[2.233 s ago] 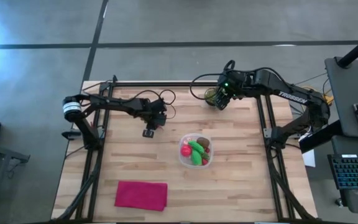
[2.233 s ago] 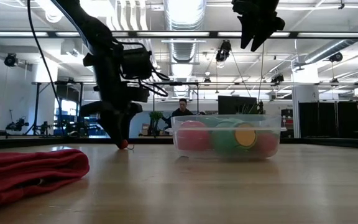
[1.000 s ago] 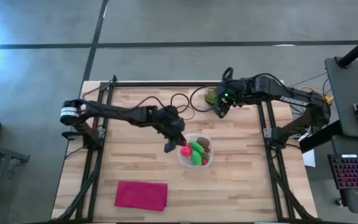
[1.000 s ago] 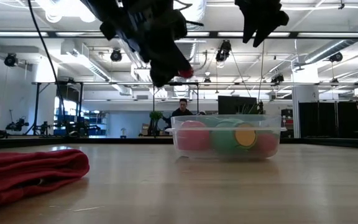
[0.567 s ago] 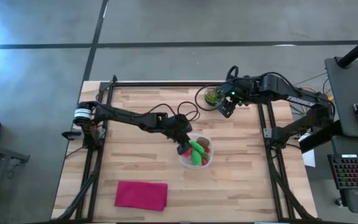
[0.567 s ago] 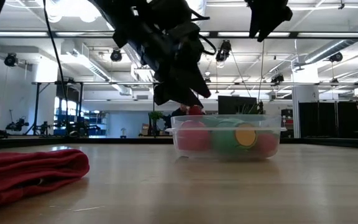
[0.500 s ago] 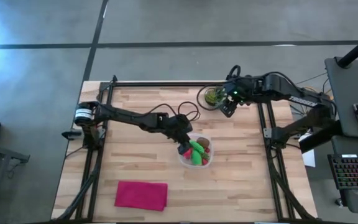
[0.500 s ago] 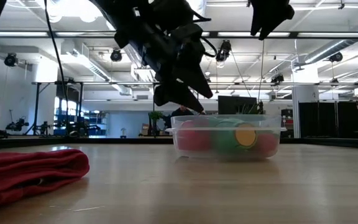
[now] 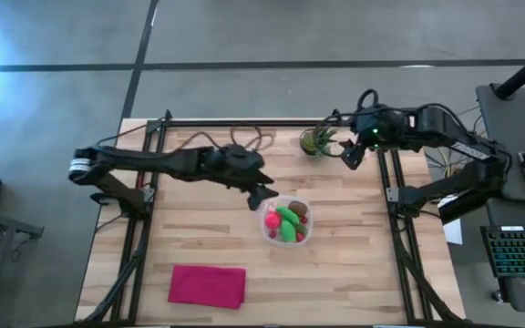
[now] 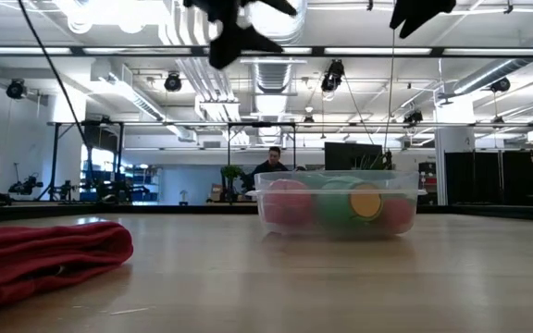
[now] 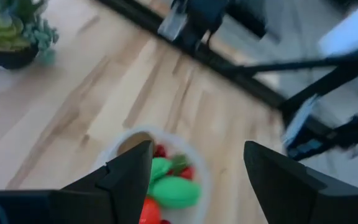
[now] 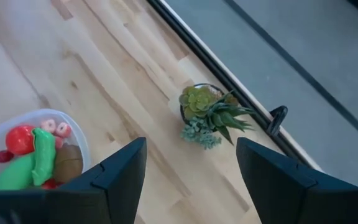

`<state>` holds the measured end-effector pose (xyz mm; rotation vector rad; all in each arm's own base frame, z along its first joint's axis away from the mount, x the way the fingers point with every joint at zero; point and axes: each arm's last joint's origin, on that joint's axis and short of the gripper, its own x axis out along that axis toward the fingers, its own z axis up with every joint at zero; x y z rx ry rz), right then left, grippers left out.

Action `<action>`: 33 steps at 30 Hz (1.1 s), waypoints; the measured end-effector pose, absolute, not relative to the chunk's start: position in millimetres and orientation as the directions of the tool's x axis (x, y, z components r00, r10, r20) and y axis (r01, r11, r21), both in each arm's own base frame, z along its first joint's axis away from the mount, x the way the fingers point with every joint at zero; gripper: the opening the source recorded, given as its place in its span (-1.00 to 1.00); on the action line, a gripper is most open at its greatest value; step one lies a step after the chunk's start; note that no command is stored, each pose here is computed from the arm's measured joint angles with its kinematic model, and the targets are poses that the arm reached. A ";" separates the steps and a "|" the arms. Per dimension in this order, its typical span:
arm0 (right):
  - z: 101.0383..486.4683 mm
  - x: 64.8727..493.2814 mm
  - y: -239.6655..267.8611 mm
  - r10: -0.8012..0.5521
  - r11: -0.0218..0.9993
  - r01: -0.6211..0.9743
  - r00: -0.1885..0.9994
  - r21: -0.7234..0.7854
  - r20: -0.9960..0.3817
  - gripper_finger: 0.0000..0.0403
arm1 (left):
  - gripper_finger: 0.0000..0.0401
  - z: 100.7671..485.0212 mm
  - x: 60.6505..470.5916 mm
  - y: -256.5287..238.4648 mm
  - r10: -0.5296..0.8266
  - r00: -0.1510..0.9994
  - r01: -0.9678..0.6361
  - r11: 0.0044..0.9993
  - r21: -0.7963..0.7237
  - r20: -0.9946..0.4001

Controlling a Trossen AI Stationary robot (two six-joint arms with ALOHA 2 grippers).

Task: Pick and placing Produce into tupperware
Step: Return to Home Position

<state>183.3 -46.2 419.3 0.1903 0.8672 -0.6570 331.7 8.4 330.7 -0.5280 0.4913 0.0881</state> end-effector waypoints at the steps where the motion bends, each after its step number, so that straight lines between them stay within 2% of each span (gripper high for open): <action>1: 420.7 180.5 -45.6 -0.458 0.794 0.599 0.472 -0.107 -0.754 0.20 | 0.20 338.3 324.7 8.2 -0.043 0.891 -0.205 0.850 -0.485 -0.452; 7: 428.3 157.2 -41.1 -0.460 0.794 0.601 0.490 -0.095 -0.741 0.20 | 0.20 385.9 278.1 2.5 -0.091 0.951 -0.091 0.829 -0.551 -0.294; 11: 435.0 133.6 -35.6 -0.435 0.748 0.663 0.522 0.028 -0.733 0.20 | 0.20 408.8 244.1 -3.4 -0.152 0.969 -0.001 0.788 -0.616 -0.196; 17: 445.6 93.8 -17.0 -0.244 0.862 0.469 0.714 0.191 -0.656 0.20 | 0.20 422.8 201.3 -15.8 -0.209 0.972 0.123 0.840 -0.528 -0.106; 22: 427.2 72.9 -10.4 -0.216 0.872 0.416 0.800 0.258 -0.560 0.20 | 0.20 394.1 182.5 -17.7 -0.172 0.976 0.073 0.833 -0.548 -0.132; 25: 405.2 70.1 -7.3 -0.143 0.890 0.317 0.877 0.327 -0.459 0.20 | 0.20 362.6 177.2 -20.2 -0.191 0.972 0.095 0.849 -0.520 -0.134; 29: 373.5 74.2 -4.1 -0.030 0.910 0.151 0.953 0.386 -0.302 0.20 | 0.20 327.5 166.4 -18.5 -0.183 0.983 0.167 0.855 -0.491 0.016; 33: 351.0 73.1 -1.8 0.044 0.919 0.050 0.973 0.391 -0.229 0.20 | 0.20 299.1 148.9 -17.3 -0.189 0.967 0.246 0.860 -0.448 0.169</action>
